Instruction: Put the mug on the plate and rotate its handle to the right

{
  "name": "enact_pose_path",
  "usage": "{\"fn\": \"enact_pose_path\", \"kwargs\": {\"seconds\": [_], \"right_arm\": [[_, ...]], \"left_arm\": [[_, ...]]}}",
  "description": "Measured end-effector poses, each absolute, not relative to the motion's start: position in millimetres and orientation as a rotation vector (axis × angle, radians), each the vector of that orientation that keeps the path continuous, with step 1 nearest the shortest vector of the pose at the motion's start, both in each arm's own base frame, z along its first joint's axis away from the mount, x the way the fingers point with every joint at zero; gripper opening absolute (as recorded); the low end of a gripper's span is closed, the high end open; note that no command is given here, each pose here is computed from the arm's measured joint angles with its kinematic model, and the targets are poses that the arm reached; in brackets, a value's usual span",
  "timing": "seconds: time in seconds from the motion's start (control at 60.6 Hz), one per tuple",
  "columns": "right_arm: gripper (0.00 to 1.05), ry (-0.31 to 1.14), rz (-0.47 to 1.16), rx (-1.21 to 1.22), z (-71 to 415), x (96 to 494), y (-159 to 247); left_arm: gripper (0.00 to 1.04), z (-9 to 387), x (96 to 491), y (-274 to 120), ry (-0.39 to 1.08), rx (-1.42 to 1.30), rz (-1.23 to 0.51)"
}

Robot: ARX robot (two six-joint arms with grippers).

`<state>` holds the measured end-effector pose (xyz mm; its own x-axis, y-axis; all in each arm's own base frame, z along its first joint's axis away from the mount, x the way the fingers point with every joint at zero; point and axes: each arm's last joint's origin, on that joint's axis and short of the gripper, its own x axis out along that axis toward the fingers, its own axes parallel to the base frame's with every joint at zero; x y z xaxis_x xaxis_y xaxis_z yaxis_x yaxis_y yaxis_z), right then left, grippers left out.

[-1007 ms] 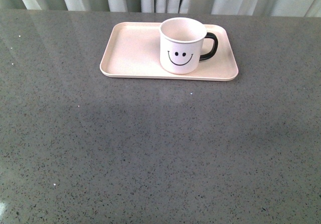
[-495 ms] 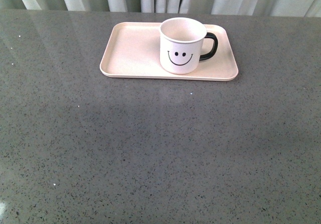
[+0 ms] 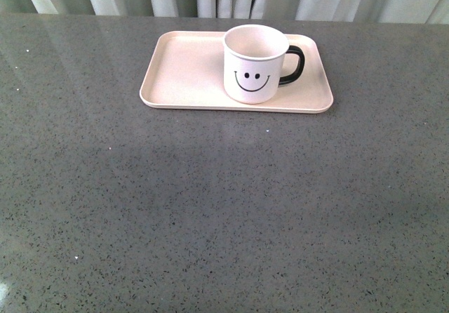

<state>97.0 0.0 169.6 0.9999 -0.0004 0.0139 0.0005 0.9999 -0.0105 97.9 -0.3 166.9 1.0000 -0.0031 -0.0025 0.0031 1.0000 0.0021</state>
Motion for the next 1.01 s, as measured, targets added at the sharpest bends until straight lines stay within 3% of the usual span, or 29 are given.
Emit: {"fn": "enact_pose_path", "kwargs": {"seconds": [0.083, 0.644, 1.007], "right_arm": [[0.03, -0.014, 0.000, -0.011, 169.6, 97.0, 0.0], [0.96, -0.015, 0.000, -0.010, 169.7, 96.9, 0.0], [0.96, -0.015, 0.000, -0.010, 169.7, 96.9, 0.0]], "left_arm": [[0.96, 166.9, 97.9, -0.3, 0.002, 0.002, -0.003], [0.96, 166.8, 97.9, -0.3, 0.003, 0.002, -0.003], [0.96, 166.9, 97.9, -0.3, 0.002, 0.002, -0.003]]}}
